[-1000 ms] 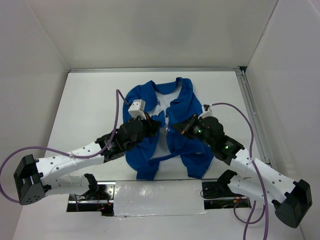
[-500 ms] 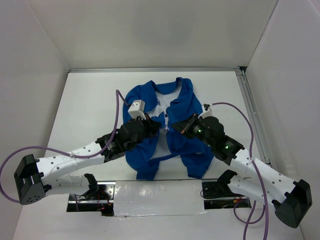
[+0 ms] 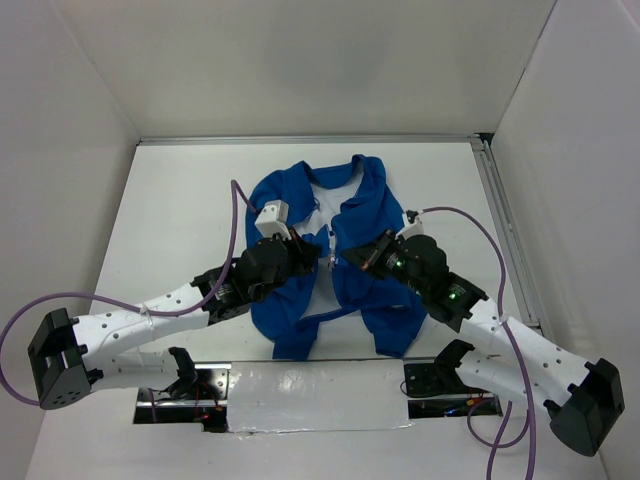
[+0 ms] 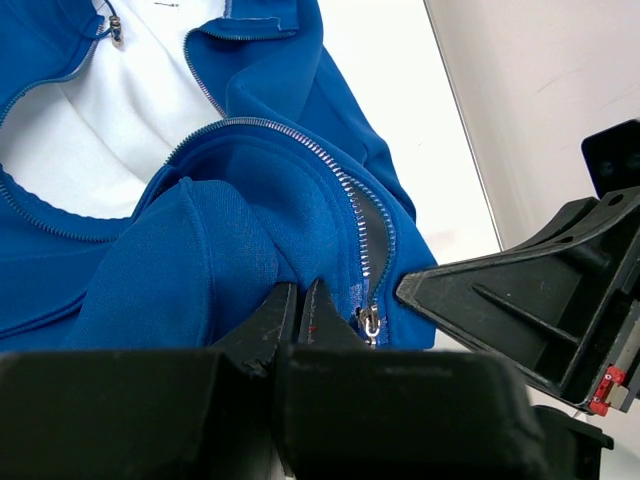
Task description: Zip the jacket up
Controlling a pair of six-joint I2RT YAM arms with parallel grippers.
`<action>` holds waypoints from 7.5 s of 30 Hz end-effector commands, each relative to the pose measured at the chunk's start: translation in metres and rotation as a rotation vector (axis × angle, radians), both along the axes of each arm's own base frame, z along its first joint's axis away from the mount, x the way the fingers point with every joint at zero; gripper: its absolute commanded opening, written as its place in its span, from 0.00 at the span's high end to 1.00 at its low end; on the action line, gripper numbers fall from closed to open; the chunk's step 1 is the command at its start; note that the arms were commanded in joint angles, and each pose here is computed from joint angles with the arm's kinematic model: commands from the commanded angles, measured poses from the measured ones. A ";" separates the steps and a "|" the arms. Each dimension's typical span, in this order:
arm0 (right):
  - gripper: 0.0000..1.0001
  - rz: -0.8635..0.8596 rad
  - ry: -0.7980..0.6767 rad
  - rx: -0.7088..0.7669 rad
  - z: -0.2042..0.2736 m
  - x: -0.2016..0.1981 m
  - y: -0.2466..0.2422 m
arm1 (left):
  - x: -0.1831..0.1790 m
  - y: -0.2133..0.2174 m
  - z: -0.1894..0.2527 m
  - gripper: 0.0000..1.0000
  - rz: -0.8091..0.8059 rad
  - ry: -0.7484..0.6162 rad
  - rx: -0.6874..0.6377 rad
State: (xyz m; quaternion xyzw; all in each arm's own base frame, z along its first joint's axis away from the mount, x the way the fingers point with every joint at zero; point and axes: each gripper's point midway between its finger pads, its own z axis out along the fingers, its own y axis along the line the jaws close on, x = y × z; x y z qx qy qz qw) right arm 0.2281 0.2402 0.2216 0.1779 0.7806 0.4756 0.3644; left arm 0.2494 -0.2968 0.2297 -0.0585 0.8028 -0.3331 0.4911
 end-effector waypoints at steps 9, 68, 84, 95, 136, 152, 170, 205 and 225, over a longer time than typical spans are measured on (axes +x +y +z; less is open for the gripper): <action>1.00 0.063 -0.078 0.086 0.029 -0.005 0.012 | 0.002 -0.005 0.027 1.00 0.005 -0.036 -0.072; 1.00 -0.028 -0.055 0.021 0.015 0.012 0.004 | -0.010 -0.010 0.027 1.00 -0.038 -0.035 -0.067; 1.00 -0.030 -0.086 0.045 0.023 0.010 0.002 | -0.018 -0.014 0.014 1.00 -0.042 -0.003 -0.015; 1.00 0.070 -0.120 0.076 0.022 -0.003 0.013 | -0.028 -0.022 0.027 1.00 -0.101 -0.001 -0.088; 1.00 0.104 -0.174 0.255 0.023 -0.024 0.010 | -0.054 -0.023 0.058 1.00 -0.171 0.075 -0.300; 1.00 0.061 -0.376 0.340 0.063 -0.033 -0.008 | -0.062 -0.023 0.031 1.00 -0.210 0.135 -0.196; 1.00 -0.101 -0.461 0.258 0.096 -0.008 -0.032 | -0.116 -0.019 -0.009 1.00 -0.502 0.200 -0.059; 0.16 0.180 -0.185 -0.819 -0.018 -0.053 -0.007 | -0.048 -0.004 -0.011 1.00 -0.213 0.467 0.141; 0.40 0.071 -0.169 -0.759 -0.022 -0.060 0.055 | -0.054 -0.008 -0.009 1.00 -0.245 0.467 0.113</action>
